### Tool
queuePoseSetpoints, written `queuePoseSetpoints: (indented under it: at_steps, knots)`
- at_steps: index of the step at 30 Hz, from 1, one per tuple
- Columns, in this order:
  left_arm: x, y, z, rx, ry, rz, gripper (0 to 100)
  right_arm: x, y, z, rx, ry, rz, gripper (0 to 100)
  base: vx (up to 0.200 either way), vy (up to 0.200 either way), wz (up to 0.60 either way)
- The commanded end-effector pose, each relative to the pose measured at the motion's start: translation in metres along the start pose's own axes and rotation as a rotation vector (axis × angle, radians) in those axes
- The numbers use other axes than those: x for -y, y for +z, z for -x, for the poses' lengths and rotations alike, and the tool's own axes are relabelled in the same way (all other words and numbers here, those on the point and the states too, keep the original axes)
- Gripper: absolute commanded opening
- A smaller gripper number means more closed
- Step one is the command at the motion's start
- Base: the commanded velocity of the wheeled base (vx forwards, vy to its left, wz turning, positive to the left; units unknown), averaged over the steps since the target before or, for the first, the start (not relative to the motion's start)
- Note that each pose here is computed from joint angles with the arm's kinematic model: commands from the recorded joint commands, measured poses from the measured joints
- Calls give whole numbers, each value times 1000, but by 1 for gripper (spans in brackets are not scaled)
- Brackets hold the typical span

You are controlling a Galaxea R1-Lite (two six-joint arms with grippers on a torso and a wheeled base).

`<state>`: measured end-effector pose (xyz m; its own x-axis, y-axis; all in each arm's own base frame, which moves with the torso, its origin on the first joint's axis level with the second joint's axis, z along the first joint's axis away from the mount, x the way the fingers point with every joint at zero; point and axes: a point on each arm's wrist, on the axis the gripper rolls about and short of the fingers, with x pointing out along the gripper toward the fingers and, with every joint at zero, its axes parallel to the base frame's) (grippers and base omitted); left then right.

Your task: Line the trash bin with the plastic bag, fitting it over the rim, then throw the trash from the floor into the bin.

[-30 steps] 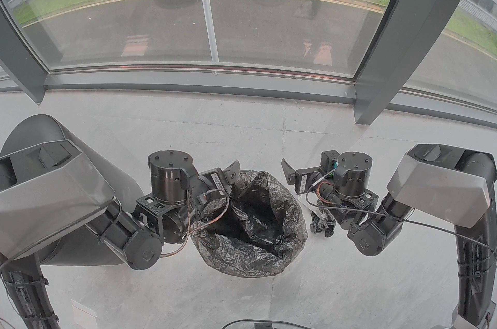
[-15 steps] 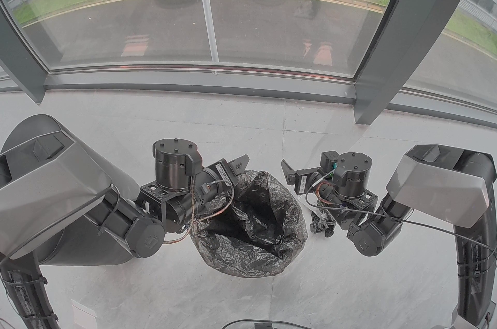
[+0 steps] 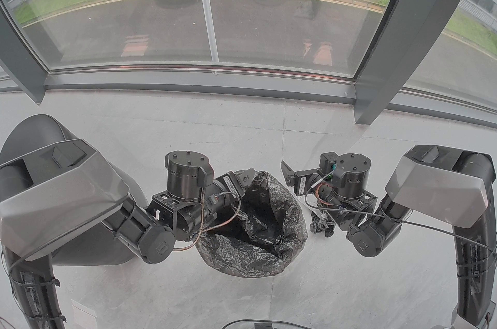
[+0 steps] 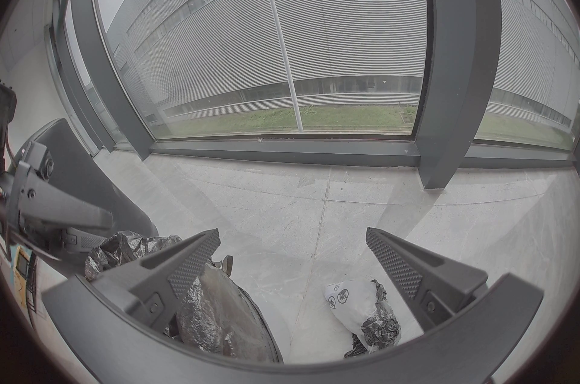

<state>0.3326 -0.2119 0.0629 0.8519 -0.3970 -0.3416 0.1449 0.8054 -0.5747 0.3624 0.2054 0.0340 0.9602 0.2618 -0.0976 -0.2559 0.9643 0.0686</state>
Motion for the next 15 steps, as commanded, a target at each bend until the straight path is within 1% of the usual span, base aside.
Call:
queuePoseSetpoints:
  at_steps: [1,6,11,15]
  knots:
    - [-3,-13,-6,-32,12,-9,100,0,-1,0,-2,1,1,100,0,0,0]
    - [-1,-19,-7,-46,7,-10,100,0,-1,0,0,1,0,100,0,0,0]
    - [5,-14,-1,-35,-11,-8,100,-1,0,-1,1,1,0,100,0,0,0]
    - [3,-20,-4,-50,-3,-10,100,-1,-1,-1,1,1,0,100,0,0,0]
